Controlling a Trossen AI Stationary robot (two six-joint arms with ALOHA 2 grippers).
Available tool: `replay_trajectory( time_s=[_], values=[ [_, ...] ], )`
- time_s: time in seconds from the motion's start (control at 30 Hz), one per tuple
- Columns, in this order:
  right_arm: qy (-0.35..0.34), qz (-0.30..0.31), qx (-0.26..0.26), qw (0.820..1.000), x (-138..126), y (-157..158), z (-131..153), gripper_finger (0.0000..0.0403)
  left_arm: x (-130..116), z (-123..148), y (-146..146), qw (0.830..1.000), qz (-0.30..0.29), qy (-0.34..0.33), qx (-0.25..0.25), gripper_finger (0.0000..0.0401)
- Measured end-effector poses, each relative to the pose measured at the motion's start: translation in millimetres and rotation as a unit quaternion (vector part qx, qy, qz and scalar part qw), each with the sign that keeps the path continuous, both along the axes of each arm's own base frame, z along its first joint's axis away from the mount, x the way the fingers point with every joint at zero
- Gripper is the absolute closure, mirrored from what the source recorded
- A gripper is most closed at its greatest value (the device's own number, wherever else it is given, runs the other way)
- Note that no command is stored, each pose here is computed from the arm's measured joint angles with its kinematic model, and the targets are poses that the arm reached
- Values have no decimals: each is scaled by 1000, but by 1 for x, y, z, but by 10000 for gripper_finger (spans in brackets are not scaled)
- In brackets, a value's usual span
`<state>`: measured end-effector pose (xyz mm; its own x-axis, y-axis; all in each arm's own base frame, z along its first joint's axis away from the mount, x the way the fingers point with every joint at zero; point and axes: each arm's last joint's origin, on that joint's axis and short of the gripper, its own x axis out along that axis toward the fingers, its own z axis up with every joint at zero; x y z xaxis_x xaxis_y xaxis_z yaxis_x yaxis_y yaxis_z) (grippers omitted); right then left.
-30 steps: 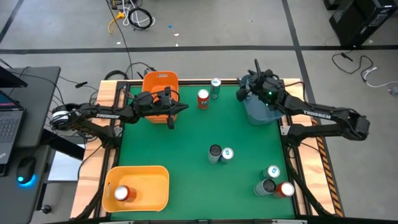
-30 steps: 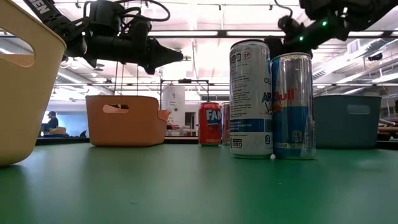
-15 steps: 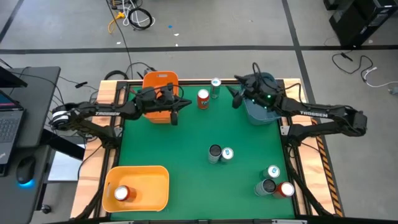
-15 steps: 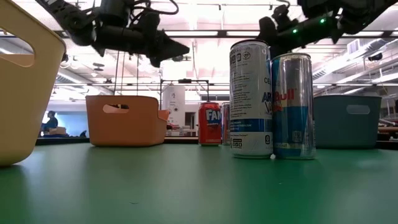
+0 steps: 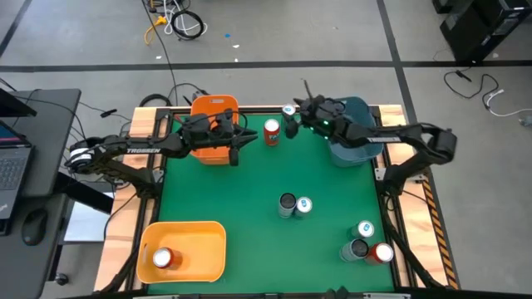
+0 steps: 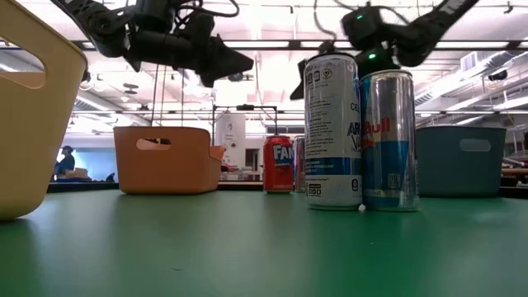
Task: Sort soda cans
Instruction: Put the top blue soda can into the orange bin
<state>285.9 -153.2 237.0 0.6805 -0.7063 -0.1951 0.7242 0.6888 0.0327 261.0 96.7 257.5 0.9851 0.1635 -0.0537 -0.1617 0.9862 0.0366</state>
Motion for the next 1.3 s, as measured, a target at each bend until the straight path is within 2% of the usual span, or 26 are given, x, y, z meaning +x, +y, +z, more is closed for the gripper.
replay_trajectory(
  time_s=[0.13, 0.37, 0.73, 1.03, 1.17, 1.3],
  values=[
    [28, -38, 27, 999, 14, -21, -9, 60, 0, -2, 0, 1000, 0, 9, -4, 320],
    [74, -42, 56, 995, 19, -34, -25, 52, 0, -2, 0, 1000, 0, 10, -4, 320],
    [82, -49, 62, 993, 15, -38, -25, 52, 0, -2, 0, 1000, 0, 10, -4, 320],
    [74, -58, 100, 991, 8, -45, -29, 52, 0, -2, 0, 1000, 0, 8, -3, 320],
    [74, -59, 101, 990, 8, -46, -29, 52, 0, -2, 0, 1000, 0, 8, -3, 320],
    [68, -36, 112, 991, 9, -45, -30, 52, 0, -2, 0, 1000, 0, 8, -3, 320]
  ],
)
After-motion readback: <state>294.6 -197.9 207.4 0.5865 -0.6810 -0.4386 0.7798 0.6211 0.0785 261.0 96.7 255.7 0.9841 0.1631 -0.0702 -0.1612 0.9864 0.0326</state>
